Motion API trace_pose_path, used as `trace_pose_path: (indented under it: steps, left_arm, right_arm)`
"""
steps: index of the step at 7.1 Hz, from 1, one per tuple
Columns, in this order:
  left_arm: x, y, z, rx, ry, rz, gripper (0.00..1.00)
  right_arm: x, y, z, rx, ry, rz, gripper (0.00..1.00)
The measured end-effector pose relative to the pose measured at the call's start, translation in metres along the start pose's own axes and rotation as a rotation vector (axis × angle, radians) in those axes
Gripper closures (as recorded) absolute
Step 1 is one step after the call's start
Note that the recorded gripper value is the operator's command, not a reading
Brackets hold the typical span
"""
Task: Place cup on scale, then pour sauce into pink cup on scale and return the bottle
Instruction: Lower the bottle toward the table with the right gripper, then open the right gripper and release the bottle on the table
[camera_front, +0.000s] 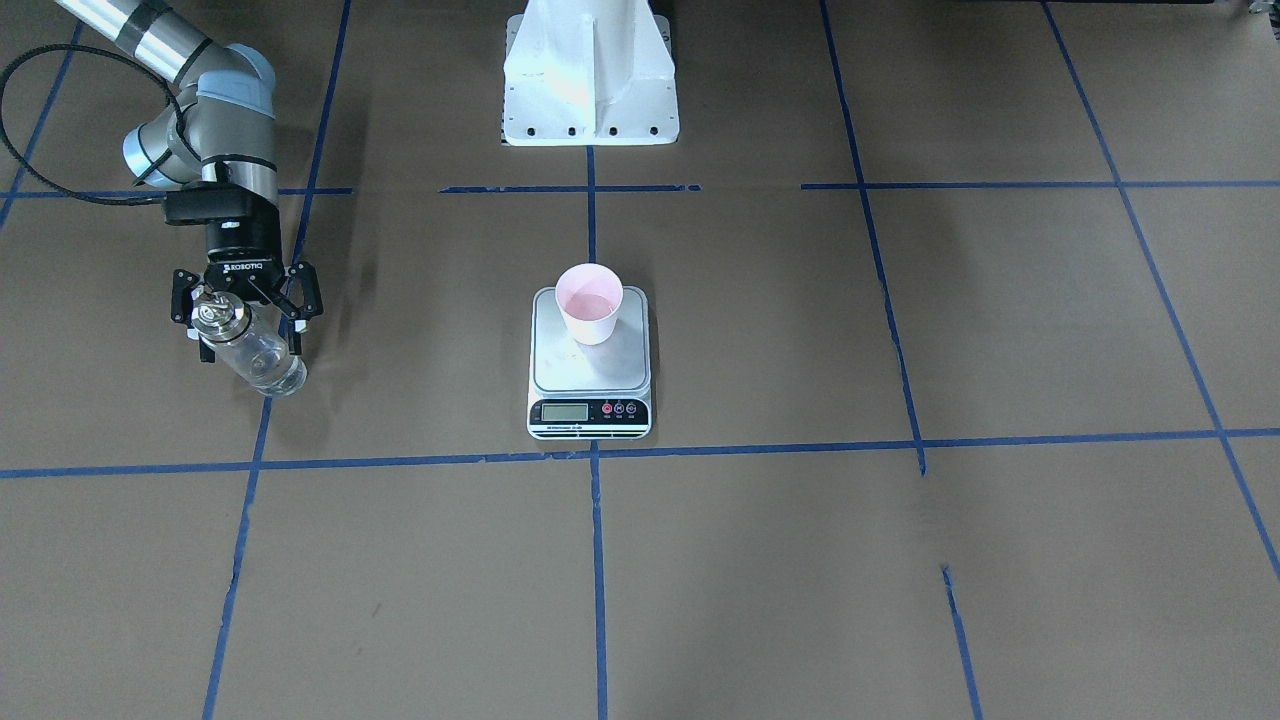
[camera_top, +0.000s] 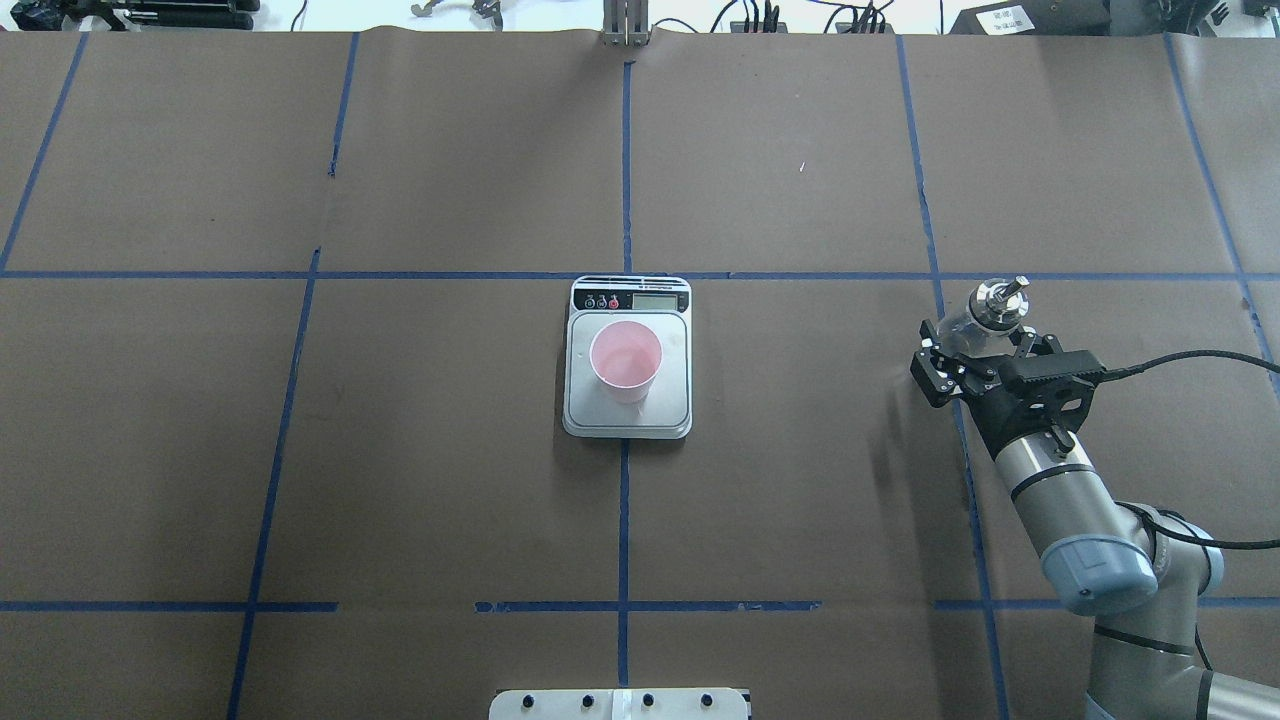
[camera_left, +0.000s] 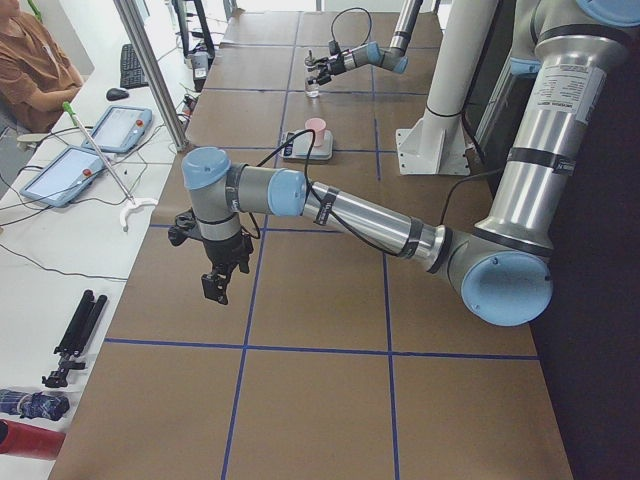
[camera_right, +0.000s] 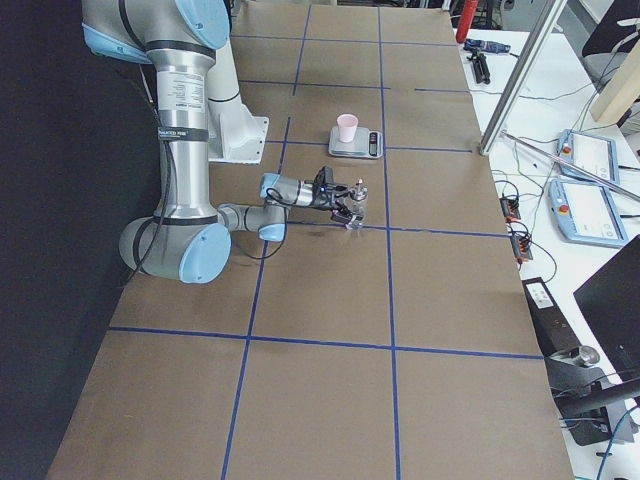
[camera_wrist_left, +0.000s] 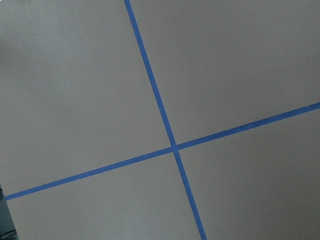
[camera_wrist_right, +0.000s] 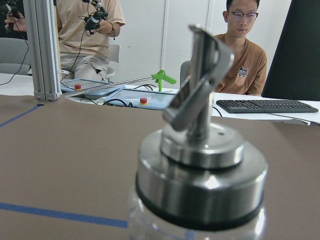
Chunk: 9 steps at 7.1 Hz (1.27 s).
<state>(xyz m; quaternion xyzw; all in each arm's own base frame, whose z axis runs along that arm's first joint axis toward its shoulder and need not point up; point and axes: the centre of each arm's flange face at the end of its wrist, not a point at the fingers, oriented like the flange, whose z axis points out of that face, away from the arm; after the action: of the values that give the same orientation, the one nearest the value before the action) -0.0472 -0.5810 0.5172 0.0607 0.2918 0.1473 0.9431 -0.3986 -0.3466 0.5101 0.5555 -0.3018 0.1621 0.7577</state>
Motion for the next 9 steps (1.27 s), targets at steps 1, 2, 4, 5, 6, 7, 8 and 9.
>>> trace_pose_path:
  steps: [1, 2, 4, 5, 6, 7, 8, 9]
  left_arm:
    - [0.0, 0.0, 0.0, 0.0, 0.0, 0.0, 0.0]
    - [0.0, 0.0, 0.0, 0.001, 0.0, 0.001, 0.0]
    - [0.001, 0.0, -0.001, 0.002, 0.0, 0.001, 0.0]
    - [0.001, 0.0, -0.001, 0.002, -0.001, 0.002, 0.0]
    - [0.001, 0.0, -0.001, 0.003, -0.001, 0.002, 0.0]
    - [0.001, 0.0, -0.002, 0.003, -0.001, 0.002, 0.0]
    - [0.001, 0.0, -0.002, 0.003, -0.001, 0.002, 0.0]
    - [0.001, 0.0, -0.002, 0.003, -0.001, 0.002, 0.0]
  right_arm:
    - [0.004, 0.002, -0.003, -0.001, 0.001, -0.006, 0.0]
    - [0.01, 0.003, -0.009, -0.001, 0.002, -0.012, 0.0]
    - [0.012, 0.0, -0.026, 0.002, -0.012, -0.012, 0.0]
    - [0.009, 0.001, -0.033, 0.005, -0.018, -0.012, 0.0]
    - [0.006, 0.004, -0.039, 0.008, -0.024, -0.013, 0.0]
    - [0.003, 0.008, -0.048, 0.013, -0.036, -0.008, 0.0]
    - [0.006, 0.013, -0.06, 0.018, -0.058, 0.009, 0.0]
    - [0.012, 0.019, -0.075, 0.023, -0.082, 0.029, 0.0]
